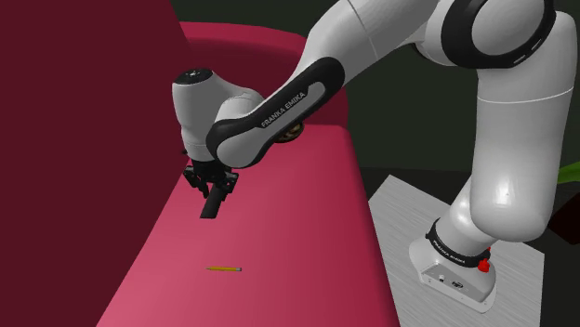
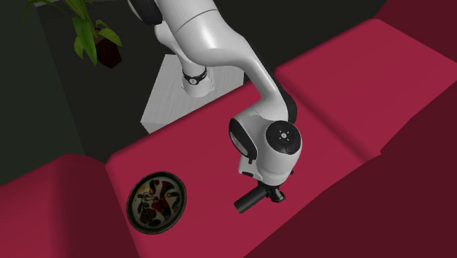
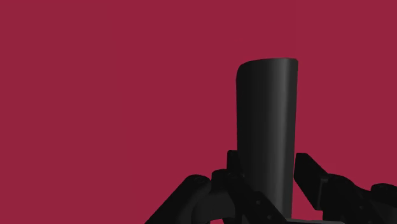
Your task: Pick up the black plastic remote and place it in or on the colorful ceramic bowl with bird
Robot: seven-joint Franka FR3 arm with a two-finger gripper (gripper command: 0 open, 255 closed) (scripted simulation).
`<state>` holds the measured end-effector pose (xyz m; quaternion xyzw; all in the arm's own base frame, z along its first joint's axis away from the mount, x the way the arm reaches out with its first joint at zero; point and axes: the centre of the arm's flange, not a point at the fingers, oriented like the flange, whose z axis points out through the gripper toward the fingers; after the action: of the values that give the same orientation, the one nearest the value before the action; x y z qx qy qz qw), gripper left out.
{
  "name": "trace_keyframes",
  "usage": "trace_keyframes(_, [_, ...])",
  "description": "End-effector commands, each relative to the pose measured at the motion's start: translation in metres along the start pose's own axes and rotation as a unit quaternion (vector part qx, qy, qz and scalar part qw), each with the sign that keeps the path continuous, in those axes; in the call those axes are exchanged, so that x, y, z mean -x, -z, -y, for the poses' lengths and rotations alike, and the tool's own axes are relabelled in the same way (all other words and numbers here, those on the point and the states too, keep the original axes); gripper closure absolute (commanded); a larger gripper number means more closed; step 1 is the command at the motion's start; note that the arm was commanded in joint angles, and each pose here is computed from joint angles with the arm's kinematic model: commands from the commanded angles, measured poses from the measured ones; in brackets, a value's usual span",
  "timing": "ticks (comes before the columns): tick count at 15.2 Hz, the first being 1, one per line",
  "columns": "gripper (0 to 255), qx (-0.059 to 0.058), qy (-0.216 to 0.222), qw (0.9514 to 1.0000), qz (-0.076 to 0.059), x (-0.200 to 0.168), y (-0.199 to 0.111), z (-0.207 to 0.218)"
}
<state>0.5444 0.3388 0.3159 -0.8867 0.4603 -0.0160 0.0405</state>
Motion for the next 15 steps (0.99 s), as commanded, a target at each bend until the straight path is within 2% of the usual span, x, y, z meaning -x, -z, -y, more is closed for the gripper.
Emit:
trace_keyframes(1, [255, -0.001, 0.0, 1.0, 0.001, 0.0, -0.001, 0.0])
trace_keyframes(6, [255, -0.001, 0.0, 1.0, 0.001, 0.0, -0.001, 0.001])
trace_keyframes(15, [255, -0.001, 0.0, 1.0, 0.001, 0.0, 0.046, 0.005])
